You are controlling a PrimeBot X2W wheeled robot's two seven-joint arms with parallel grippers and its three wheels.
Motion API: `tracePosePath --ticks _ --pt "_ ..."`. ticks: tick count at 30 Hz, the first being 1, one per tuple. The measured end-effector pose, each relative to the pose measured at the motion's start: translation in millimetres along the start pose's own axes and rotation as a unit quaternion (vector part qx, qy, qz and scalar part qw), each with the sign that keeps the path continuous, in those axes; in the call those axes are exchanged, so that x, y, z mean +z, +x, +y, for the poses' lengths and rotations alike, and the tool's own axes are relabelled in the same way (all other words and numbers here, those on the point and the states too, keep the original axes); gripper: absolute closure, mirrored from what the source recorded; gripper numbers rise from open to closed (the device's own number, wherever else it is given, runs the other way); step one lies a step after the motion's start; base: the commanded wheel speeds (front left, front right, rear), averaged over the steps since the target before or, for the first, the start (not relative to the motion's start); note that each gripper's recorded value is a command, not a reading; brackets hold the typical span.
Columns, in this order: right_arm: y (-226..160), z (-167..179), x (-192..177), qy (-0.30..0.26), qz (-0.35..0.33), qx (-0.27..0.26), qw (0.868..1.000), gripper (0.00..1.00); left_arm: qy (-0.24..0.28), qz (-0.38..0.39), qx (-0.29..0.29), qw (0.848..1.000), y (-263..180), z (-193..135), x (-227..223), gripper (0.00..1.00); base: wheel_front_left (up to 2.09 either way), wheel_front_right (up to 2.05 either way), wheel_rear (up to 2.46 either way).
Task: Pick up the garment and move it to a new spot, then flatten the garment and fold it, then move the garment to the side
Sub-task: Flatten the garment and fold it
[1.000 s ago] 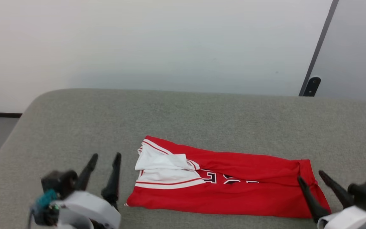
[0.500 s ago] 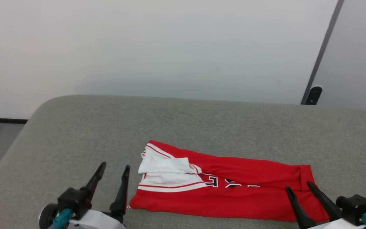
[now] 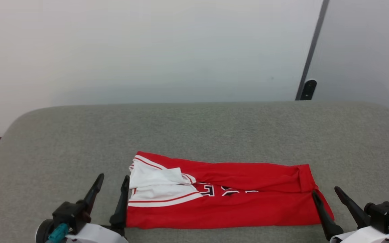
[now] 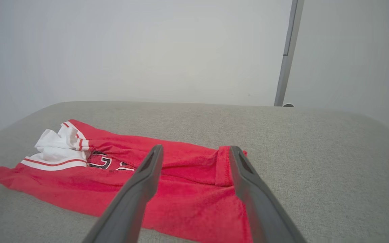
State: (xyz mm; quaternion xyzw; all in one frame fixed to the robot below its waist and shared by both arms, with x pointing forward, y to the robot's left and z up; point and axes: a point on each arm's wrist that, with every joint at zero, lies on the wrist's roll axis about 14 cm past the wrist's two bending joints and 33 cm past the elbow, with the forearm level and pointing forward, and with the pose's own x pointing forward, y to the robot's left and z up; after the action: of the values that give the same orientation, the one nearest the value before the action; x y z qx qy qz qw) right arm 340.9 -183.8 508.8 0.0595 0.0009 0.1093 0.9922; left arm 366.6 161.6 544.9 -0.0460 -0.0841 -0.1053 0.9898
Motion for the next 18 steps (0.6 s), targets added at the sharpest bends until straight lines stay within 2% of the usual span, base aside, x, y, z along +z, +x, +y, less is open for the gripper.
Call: tracePosePath --ticks 3,10,11,14,18 --pt "-2 -4 -4 0.006 0.01 -0.008 1.0 0.0 -0.007 0.002 -0.007 1.0 7 -5 -3 0.0 0.0 0.0 0.0" --pt "14 -16 -15 0.01 0.1 -0.004 0.995 0.0 0.0 0.01 -0.011 1.0 21 2 -7 0.0 0.0 0.0 0.0" --pt "20 -19 -19 0.01 0.134 -0.001 0.991 0.0 0.001 0.011 -0.009 1.0 23 6 -7 0.0 0.0 0.0 0.0" --pt "29 -30 -20 0.005 0.177 -0.003 0.984 0.0 0.005 0.01 -0.003 1.0 27 14 -6 0.0 0.0 0.0 0.0" --pt "36 -41 -33 0.003 0.253 -0.006 0.967 0.0 0.001 0.013 0.008 1.0 29 23 -7 0.0 0.0 0.0 0.0"
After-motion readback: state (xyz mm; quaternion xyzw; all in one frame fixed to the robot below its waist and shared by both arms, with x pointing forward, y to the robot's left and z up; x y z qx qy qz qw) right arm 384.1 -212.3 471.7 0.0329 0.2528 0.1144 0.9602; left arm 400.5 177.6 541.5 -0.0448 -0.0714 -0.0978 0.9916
